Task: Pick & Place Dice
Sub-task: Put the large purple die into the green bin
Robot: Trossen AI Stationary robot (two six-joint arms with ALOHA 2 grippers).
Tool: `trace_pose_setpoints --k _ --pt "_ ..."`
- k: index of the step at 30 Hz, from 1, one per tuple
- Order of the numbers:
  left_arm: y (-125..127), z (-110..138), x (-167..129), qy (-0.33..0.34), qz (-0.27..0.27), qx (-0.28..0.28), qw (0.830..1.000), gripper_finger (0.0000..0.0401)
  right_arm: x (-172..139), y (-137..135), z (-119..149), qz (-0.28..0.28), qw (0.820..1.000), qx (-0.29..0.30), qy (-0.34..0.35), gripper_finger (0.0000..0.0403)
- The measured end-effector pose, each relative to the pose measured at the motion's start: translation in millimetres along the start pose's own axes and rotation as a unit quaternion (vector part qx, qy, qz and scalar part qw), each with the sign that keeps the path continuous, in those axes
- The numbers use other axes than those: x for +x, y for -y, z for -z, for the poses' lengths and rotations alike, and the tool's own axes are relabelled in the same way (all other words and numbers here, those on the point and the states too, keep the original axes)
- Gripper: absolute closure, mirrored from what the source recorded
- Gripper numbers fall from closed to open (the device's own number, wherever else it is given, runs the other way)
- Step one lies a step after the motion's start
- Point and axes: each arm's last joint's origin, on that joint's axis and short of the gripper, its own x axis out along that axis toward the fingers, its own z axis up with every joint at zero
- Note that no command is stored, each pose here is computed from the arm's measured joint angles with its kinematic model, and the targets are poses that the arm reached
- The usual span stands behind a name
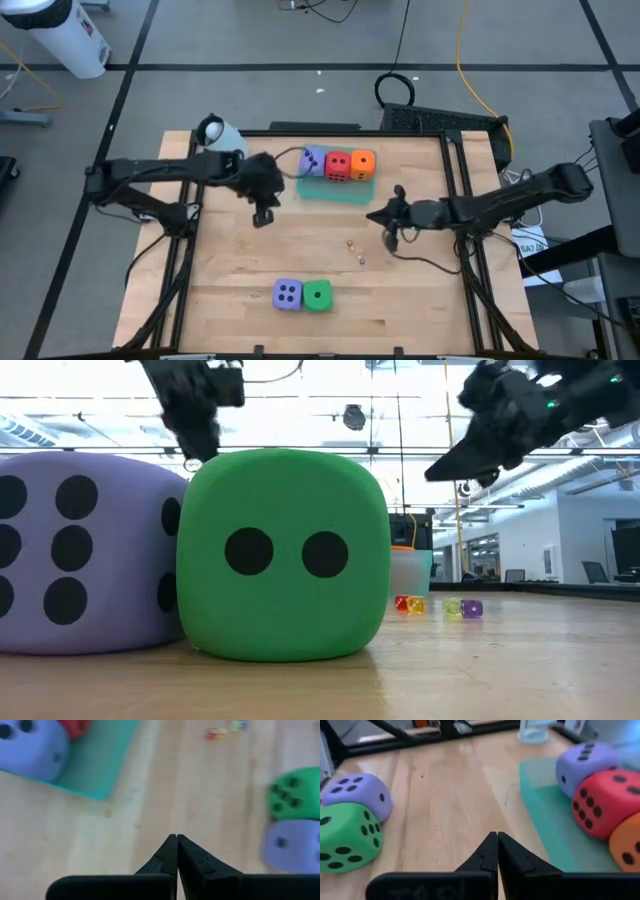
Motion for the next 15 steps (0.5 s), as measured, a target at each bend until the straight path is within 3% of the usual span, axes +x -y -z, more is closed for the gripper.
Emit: trace_pose_setpoints --k 5,10,15 --pt "32.6 9.1 -1.5 -0.022 0.022 0.001 1.000 0.0387 -29.4 7.5 7.0 -0.015 0.996 -0.018 0.083 0.0403" --pt "62.8 11.0 8.5 -0.026 0.053 -0.022 0.998 0.0357 -49.8 21.8 29.7 -0.075 0.969 0.016 0.233 0.0403" --pt "99.1 16.6 21.8 -0.048 0.123 0.006 0.991 0.0312 -53.7 29.5 43.4 -0.078 0.965 0.025 0.247 0.0403"
